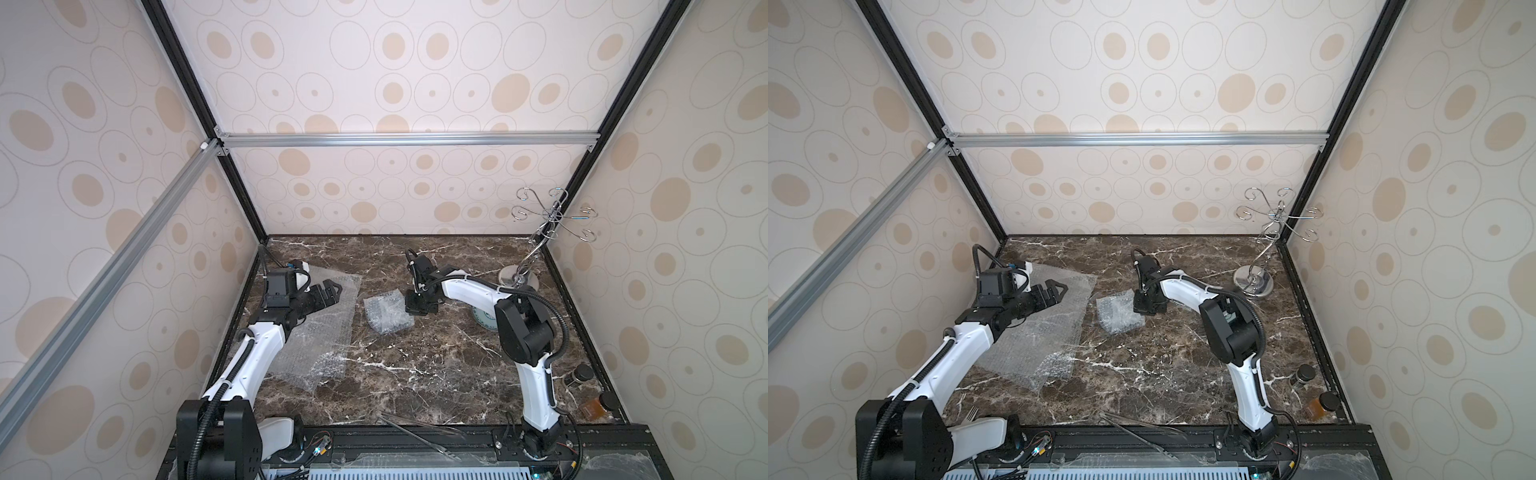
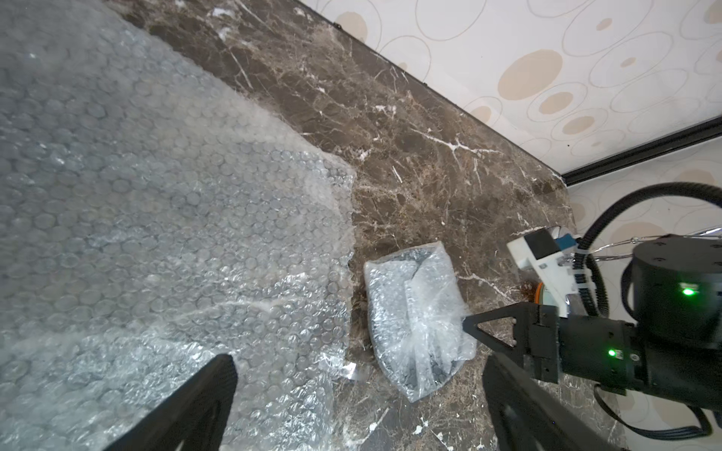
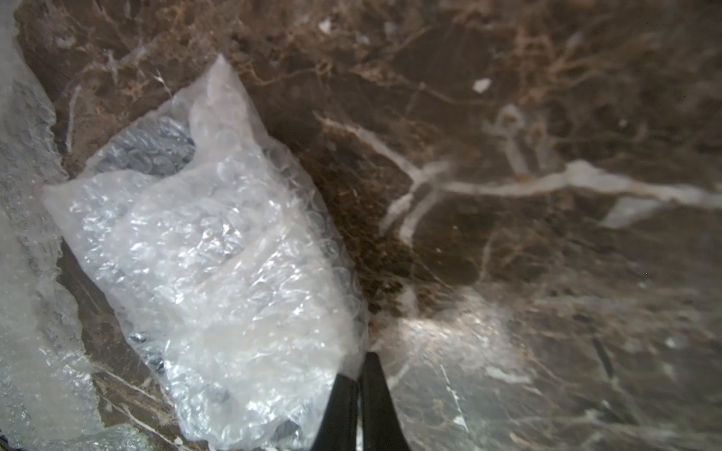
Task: Unpack dinner plates from bubble wrap
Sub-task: Move the bubble wrap to the center of the board.
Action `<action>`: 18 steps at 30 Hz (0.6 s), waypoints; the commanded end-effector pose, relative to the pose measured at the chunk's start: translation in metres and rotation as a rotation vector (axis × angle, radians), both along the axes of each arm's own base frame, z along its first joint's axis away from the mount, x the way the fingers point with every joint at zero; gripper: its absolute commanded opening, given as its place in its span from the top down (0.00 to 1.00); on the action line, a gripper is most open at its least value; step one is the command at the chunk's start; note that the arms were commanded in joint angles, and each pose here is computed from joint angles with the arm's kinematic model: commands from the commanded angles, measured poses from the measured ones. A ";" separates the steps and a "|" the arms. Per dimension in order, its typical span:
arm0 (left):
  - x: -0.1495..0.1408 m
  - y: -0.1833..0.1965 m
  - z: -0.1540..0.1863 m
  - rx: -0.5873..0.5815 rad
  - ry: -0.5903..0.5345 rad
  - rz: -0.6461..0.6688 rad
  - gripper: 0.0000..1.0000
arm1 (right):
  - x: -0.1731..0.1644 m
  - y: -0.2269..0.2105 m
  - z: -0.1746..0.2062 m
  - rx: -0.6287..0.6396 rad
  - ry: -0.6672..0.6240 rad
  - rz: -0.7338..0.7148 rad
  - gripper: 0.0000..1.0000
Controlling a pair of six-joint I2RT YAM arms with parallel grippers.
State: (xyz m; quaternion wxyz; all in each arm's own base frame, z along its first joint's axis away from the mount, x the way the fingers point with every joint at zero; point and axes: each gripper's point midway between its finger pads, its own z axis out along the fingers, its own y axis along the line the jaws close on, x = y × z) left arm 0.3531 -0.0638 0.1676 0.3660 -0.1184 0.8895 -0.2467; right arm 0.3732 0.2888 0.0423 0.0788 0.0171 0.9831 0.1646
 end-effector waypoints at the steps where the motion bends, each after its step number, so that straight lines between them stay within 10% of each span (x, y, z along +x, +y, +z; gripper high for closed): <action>1: -0.002 0.006 -0.002 0.001 0.006 0.066 0.01 | -0.003 -0.015 0.012 -0.010 -0.034 -0.045 0.95; 18: -0.014 -0.047 -0.017 0.045 0.014 -0.018 0.01 | -0.038 -0.049 0.008 -0.023 -0.064 -0.061 0.95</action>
